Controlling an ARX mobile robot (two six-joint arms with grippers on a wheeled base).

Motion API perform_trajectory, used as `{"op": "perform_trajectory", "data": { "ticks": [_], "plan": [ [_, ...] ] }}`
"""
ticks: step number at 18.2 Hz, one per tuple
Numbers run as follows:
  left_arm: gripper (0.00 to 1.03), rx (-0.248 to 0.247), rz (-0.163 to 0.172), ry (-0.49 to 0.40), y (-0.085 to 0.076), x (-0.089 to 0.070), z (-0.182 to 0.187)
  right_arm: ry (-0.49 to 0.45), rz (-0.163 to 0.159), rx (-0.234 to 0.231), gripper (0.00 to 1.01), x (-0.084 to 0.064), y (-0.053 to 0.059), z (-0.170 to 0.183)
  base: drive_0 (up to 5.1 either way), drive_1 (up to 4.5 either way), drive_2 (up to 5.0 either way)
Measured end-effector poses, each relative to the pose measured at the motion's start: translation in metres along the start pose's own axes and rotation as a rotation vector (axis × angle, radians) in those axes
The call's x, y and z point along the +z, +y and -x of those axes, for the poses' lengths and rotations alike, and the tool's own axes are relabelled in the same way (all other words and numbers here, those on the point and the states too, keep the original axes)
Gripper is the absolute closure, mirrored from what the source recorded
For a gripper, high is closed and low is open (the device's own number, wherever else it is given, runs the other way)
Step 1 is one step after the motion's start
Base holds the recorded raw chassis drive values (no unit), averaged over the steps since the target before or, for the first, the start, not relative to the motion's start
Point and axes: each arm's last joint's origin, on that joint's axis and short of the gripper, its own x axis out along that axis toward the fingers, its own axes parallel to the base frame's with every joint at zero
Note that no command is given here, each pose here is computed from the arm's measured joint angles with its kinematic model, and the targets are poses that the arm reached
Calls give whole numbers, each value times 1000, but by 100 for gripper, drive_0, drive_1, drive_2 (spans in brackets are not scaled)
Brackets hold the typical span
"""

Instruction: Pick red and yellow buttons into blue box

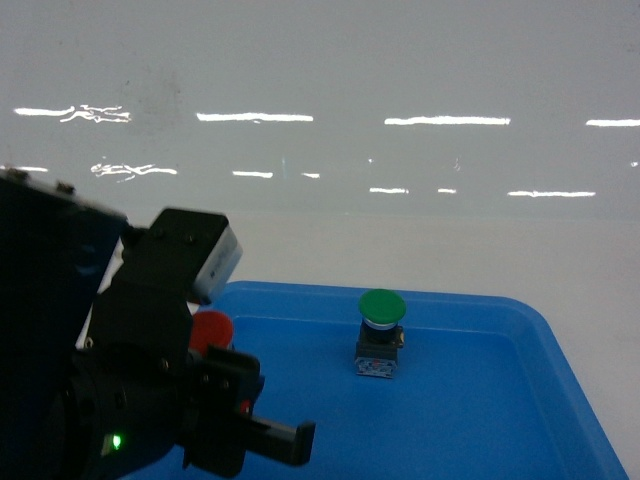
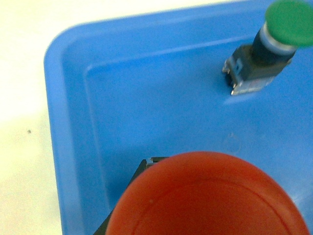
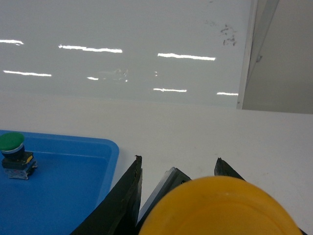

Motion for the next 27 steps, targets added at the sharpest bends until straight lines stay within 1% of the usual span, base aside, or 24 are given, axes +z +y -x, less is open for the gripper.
{"op": "perform_trajectory", "data": {
  "ticks": [2,3,4,5,6,7,8,9,11,13,14,15,18,19,20,22,27],
  "plan": [
    [78,3,20,-80,4,15,13,0,0,0,62,0,0,0,0,0,0],
    [78,18,35,-137,9,22,22,0,0,0,62,0,0,0,0,0,0],
    [78,49,55,-190,16,27,34,0,0,0,62,0,0,0,0,0,0],
    [78,98,84,-243,26,29,47,0,0,0,62,0,0,0,0,0,0],
    [78,143,105,-273,34,28,56,0,0,0,62,0,0,0,0,0,0],
    [78,216,139,-326,47,24,69,0,0,0,62,0,0,0,0,0,0],
    [78,272,166,-339,57,18,81,0,0,0,62,0,0,0,0,0,0],
    [78,328,180,-381,63,13,91,0,0,0,62,0,0,0,0,0,0],
    [78,366,199,-428,69,7,110,0,0,1,62,0,0,0,0,0,0],
    [78,396,210,-461,71,3,127,0,0,0,62,0,0,0,0,0,0],
    [78,409,207,-483,70,0,134,0,0,0,62,0,0,0,0,0,0],
    [78,412,206,-487,69,-4,140,0,0,0,62,0,0,0,0,0,0],
    [78,419,186,-482,59,-16,149,0,0,0,62,0,0,0,0,0,0],
    [78,411,177,-487,56,-17,150,0,0,0,62,0,0,0,0,0,0],
    [78,402,172,-492,55,-17,151,0,0,0,62,0,0,0,0,0,0],
    [78,415,174,-490,56,-17,151,0,0,0,62,0,0,0,0,0,0],
    [78,414,173,-488,56,-17,150,2,0,-2,62,0,0,0,-47,-363,433]
  ]
}}
